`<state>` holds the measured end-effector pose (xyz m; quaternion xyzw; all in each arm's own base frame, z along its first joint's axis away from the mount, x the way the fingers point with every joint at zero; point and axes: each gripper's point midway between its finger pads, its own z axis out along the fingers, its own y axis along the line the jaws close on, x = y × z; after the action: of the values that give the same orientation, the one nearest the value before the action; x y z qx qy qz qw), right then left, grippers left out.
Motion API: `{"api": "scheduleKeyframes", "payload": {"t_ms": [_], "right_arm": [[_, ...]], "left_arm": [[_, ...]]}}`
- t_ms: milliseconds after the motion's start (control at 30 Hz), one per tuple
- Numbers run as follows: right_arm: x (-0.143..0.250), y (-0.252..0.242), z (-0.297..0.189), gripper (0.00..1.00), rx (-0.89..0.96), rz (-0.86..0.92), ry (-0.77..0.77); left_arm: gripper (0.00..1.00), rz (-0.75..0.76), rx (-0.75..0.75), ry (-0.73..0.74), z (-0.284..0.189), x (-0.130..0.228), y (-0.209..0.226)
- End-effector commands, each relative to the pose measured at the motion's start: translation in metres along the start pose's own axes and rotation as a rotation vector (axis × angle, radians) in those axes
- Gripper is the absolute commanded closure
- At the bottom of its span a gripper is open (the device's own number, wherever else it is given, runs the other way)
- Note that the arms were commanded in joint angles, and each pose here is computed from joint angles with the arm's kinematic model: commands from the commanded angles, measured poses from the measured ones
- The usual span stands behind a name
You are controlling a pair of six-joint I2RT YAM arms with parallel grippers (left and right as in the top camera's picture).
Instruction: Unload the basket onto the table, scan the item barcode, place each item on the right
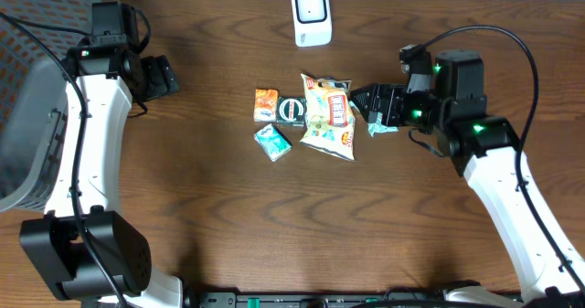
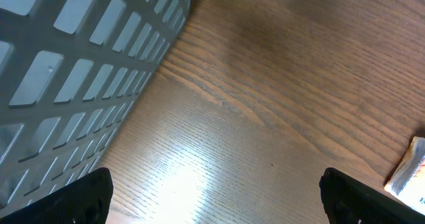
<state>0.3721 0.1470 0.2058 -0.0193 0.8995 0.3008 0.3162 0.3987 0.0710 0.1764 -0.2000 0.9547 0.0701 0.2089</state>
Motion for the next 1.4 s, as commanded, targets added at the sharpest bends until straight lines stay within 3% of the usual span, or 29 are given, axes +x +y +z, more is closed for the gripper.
{"api": "scheduleKeyframes", "payload": {"t_ms": [0,167,400,500,533,1367], "right_arm": [[-0.030,0.010,-0.006,0.13,0.018,0.019,-0.032],[-0.047,0.008,0.010,0.14,0.092,-0.036,0.098],[-0.027,-0.029,0.045,0.12,0.273,-0.033,0.343],[-0.017,-0.034,0.058,0.01,0.270,-0.014,0.387],[-0.014,-0.035,0.062,0.01,0.274,-0.004,0.395],[-0.036,-0.018,0.082,0.01,0.185,0.114,0.292]], "left_arm": [[0.03,0.010,-0.003,0.018,0.005,0.003,0.000],[0.03,0.010,-0.003,0.018,0.005,0.003,0.000],[0.02,0.010,-0.003,0.018,0.005,0.003,0.000],[0.03,0.010,-0.003,0.018,0.005,0.003,0.000],[0.02,0.010,-0.003,0.018,0.005,0.003,0.000],[0.02,0.010,-0.003,0.018,0.005,0.003,0.000]]}}
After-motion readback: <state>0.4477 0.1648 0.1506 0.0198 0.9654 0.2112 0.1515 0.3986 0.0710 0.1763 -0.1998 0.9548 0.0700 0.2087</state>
